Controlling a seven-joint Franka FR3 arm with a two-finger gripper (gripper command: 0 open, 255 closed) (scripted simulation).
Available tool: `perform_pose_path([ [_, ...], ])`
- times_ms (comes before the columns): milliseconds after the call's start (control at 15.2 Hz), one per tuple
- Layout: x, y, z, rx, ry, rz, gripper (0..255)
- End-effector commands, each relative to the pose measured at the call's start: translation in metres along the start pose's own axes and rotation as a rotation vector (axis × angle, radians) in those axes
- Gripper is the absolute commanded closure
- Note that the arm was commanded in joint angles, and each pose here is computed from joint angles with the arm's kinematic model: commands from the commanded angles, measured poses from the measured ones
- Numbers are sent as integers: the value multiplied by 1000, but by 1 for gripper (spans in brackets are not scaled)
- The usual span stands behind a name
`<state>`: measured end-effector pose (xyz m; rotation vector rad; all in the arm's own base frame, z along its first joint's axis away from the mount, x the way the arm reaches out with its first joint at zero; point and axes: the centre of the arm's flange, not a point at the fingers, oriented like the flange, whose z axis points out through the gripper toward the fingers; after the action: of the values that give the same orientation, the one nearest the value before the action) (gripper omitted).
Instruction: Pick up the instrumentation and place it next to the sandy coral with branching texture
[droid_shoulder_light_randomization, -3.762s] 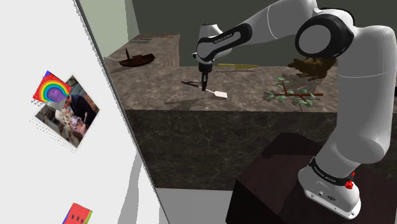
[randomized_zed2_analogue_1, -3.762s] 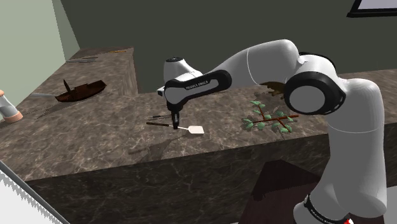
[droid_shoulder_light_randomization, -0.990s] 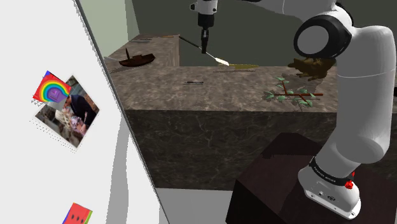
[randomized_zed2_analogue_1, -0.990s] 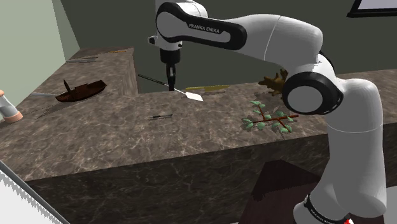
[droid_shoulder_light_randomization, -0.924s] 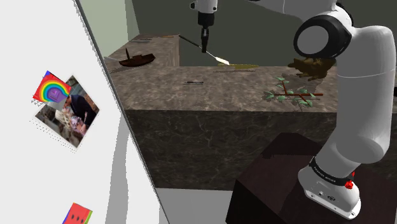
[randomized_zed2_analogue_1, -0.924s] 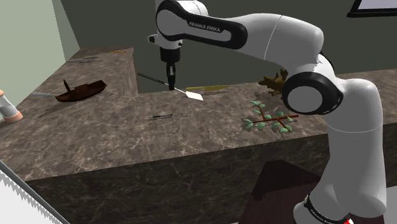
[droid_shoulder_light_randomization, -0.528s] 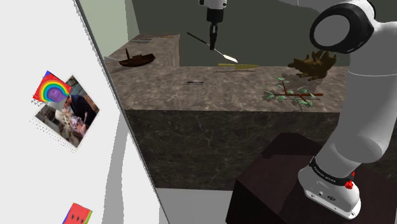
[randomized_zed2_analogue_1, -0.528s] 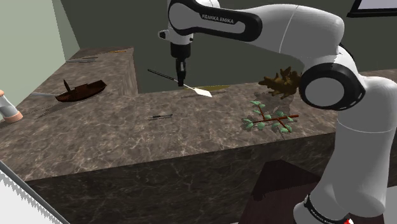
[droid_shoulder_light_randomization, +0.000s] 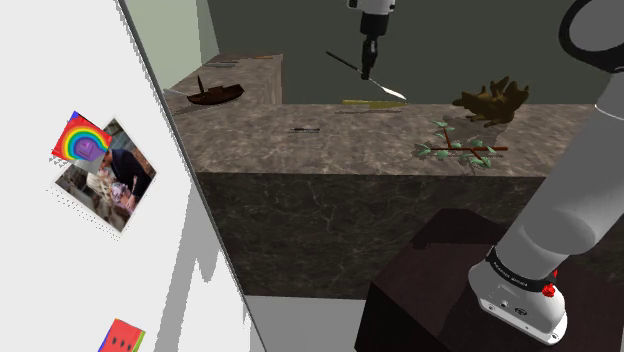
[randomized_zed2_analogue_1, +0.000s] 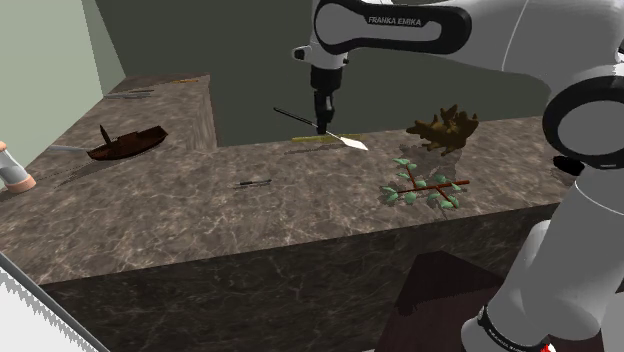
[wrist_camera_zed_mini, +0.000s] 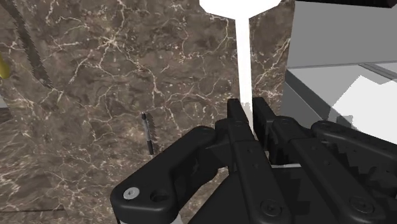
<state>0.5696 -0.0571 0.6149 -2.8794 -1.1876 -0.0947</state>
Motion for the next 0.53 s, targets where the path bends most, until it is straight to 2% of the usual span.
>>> perform_pose_path([
  [0, -28, -2, -3, 0, 0, -1, 255],
  [462, -120, -8, -9, 0, 0, -1, 255],
])
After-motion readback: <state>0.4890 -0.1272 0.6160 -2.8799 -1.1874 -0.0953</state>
